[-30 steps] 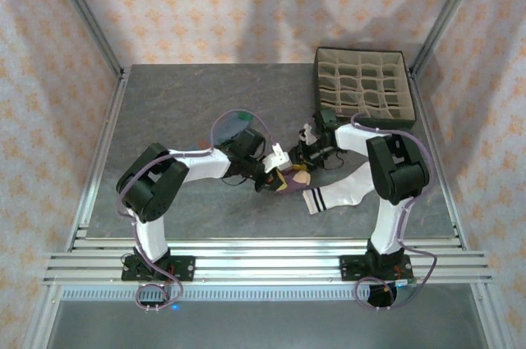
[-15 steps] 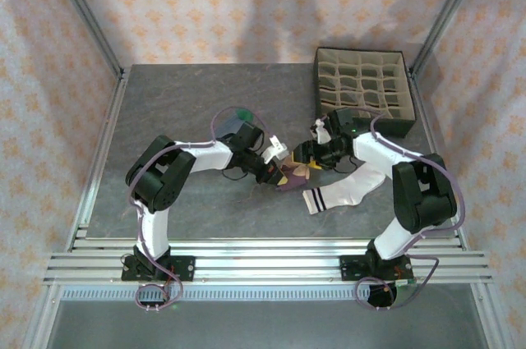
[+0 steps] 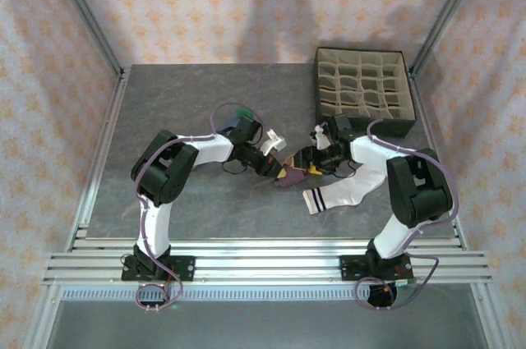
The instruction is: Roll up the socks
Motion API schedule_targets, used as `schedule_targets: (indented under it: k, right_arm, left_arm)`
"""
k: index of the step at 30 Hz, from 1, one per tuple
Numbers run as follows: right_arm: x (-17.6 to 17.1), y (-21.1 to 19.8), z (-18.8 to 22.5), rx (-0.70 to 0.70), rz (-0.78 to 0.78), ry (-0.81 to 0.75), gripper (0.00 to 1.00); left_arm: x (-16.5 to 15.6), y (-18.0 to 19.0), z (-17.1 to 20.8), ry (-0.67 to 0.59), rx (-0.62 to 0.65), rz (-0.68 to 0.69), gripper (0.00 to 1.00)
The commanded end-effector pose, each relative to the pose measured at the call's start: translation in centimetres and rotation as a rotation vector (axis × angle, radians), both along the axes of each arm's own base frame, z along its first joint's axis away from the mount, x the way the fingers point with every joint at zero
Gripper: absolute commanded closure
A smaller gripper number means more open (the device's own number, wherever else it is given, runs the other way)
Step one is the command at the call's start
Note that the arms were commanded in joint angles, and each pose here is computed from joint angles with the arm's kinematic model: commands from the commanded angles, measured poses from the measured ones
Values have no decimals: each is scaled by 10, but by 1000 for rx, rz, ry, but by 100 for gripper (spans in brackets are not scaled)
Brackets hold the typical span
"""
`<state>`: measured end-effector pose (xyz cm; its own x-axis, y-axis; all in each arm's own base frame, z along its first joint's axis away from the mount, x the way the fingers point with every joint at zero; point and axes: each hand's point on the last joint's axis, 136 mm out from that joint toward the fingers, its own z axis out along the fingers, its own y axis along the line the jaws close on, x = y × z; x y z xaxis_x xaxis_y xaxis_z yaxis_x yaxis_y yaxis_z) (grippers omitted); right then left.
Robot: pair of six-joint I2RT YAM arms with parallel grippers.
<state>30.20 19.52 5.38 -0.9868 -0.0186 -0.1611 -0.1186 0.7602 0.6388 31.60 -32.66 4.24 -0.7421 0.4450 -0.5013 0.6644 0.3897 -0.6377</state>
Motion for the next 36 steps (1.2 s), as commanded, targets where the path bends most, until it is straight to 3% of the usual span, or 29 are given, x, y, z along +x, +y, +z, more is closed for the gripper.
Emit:
schedule_targets:
  k: [1,11,16,21,28,36]
  right_arm:
    - [0,5,-3,12,25,-12,31]
    - [-2,15,-15,-24,51,19,39]
    - [-3,2,-34,-149,1,85,71]
    - [-8,-5,-48,-198,-24,159,84]
    - [-9,-6,-53,-210,-38,200,88]
    - [-14,-4,-58,-213,-25,268,88]
  left_arm:
    - [-8,38,-65,123,259,94,100]
    - [-2,41,-66,92,290,102,99]
    - [3,40,-45,-41,249,93,80]
    - [6,42,-2,-263,180,61,66]
    - [4,49,40,-650,130,56,59]
    - [-19,24,48,-1116,267,-82,42]
